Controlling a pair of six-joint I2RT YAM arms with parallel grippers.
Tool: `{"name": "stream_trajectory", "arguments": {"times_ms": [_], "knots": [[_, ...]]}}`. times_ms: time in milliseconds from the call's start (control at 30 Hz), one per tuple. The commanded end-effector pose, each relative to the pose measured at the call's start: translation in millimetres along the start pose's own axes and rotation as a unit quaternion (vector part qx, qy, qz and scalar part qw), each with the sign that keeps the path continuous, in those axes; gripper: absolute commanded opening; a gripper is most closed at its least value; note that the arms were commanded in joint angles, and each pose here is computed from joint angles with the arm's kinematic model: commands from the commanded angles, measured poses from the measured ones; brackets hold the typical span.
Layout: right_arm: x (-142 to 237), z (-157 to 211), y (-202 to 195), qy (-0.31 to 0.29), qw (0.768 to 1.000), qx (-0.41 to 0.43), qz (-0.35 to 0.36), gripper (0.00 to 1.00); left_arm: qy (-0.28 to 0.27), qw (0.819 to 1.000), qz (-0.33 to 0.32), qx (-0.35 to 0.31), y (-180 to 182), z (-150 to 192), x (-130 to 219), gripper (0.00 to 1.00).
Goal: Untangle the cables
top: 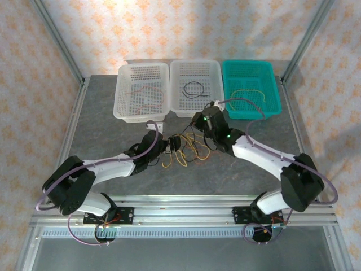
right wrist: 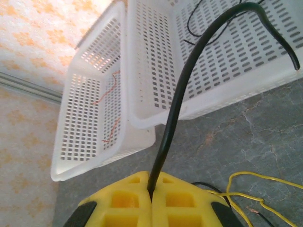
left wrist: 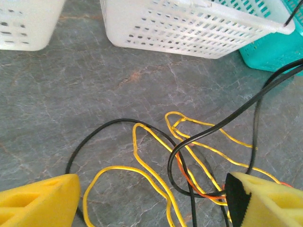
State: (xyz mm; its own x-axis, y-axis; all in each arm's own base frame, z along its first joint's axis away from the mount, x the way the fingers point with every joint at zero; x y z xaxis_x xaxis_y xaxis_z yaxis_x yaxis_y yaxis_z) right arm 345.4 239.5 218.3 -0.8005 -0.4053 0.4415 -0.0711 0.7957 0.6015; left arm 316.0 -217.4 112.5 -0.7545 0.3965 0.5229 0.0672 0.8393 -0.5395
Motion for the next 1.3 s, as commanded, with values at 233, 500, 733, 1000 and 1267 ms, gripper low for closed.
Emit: {"name": "stream_trajectory", "arguments": {"times_ms": [233,500,733,1000,1267], "knots": [[44.0,-29.9,39.3,-0.038,0.995,-0.011,-0.091,0.0,0.005,0.999,0.033,-0.022,-33.3,4.0,-20.4,0.81],[92.9,-69.7,61.4,-0.097,0.988,0.012,-0.123,0.0,0.013,0.999,-0.009,-0.033,-19.9,13.2,-33.6,0.8],[131.3,-97.3,84.4,-0.136,0.977,0.036,-0.163,0.0,0.032,0.998,-0.036,-0.048,-8.5,27.8,-43.2,0.8],[173.1,-138.9,105.0,-0.187,0.966,0.101,-0.148,0.0,0.036,0.996,-0.05,-0.058,-4.9,32.9,-44.9,0.8],[216.1,-173.6,96.0,-0.251,0.954,0.14,-0.086,0.0,0.036,0.995,-0.068,-0.065,1.9,34.2,-42.3,0.8]]}}
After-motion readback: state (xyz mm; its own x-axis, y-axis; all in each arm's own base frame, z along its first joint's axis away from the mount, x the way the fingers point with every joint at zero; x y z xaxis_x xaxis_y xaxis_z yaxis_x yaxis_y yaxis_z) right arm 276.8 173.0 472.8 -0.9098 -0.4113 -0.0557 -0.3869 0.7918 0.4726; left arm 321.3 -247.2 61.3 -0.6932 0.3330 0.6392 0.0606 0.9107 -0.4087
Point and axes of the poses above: each hand's point on the last joint's axis, 136 mm out from that joint toward the fingers, its own x axis back along the fingers, its own y axis along the line the jaws close on, z = x × y, the point moved 2 cm from there along x, back along the fingers, and after that the axes turned 9 degrees about x, right-handed, at the moved point
